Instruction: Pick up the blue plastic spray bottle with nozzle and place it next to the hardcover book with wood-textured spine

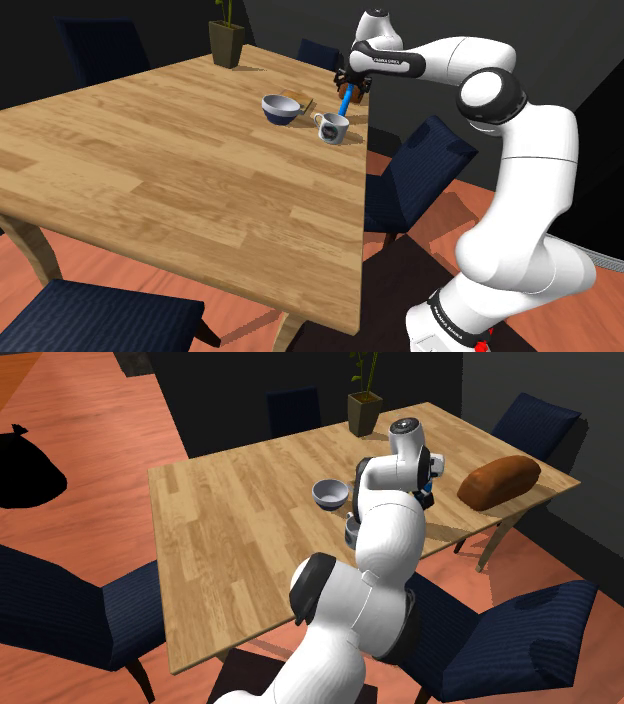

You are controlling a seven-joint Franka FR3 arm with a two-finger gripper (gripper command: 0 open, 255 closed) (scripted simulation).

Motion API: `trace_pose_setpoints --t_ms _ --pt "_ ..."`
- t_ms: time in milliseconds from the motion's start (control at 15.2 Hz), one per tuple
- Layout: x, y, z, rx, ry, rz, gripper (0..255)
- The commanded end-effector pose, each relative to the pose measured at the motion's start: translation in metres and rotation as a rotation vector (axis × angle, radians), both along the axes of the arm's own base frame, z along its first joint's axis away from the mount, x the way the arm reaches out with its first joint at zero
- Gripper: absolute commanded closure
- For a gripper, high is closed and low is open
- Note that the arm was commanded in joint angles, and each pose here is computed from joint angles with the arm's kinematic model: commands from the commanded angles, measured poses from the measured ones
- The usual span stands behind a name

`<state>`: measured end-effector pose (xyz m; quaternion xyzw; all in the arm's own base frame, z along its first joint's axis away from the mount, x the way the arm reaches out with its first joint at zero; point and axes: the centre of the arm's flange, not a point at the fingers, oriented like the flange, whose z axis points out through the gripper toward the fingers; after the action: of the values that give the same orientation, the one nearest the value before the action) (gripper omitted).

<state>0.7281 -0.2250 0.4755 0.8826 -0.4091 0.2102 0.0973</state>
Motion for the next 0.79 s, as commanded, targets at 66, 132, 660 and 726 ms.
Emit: trace_pose_setpoints --t_ms 66,132,660,726 --pt "-0.004 0.005 0.012 0.000 0.000 0.000 0" --pt "-0.008 0.009 0.024 0.000 0.000 0.000 0" --pt "-0.015 0.017 0.045 0.000 0.000 0.000 0" --pt "-0.015 0.017 0.045 0.000 0.000 0.000 0"
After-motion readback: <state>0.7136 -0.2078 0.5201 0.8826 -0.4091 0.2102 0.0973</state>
